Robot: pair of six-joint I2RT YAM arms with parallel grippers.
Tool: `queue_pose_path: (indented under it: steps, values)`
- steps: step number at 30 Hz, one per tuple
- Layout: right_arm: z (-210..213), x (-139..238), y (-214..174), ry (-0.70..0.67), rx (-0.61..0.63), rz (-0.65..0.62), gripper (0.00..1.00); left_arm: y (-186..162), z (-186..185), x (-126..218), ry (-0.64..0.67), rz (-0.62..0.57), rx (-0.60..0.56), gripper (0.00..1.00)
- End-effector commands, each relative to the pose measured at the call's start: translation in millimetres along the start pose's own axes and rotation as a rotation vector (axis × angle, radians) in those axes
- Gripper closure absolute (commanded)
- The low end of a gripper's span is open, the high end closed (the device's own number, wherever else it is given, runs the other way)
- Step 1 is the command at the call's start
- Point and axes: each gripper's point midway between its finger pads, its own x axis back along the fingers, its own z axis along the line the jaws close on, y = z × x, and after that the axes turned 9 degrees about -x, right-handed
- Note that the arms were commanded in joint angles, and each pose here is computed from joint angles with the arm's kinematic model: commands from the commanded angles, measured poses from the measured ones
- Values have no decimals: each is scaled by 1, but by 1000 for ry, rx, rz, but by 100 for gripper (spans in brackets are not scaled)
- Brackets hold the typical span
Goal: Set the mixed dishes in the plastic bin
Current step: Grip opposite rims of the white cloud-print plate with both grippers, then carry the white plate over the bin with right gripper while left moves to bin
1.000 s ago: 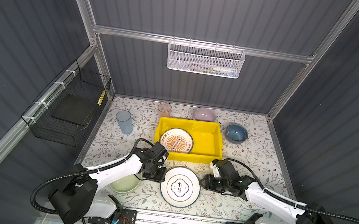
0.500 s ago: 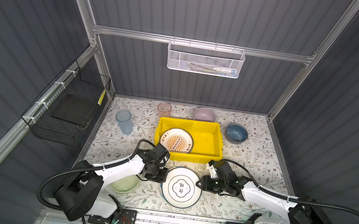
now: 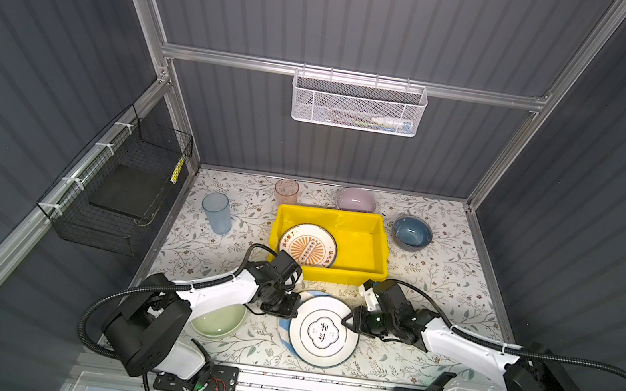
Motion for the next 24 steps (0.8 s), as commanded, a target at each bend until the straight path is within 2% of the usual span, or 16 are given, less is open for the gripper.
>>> queue_pose_path:
  steps: [1,4,9,12,17,24]
  values:
    - [2,6,-3,-7,10,5,72,-6,3,-8,21,39,14,88]
    - [0,11,-2,-31,18,-3,77,-4,2,-10,22,37,9,86]
    - [-4,20,2,-73,39,-41,91,3,0,-4,34,10,4,81]
    - [-2,25,2,-78,54,-44,96,9,-2,2,38,-12,0,79]
    - [0,33,3,-96,69,-45,98,16,4,21,118,-38,9,75]
    - [11,51,7,-98,108,-65,98,27,5,52,193,-96,0,64]
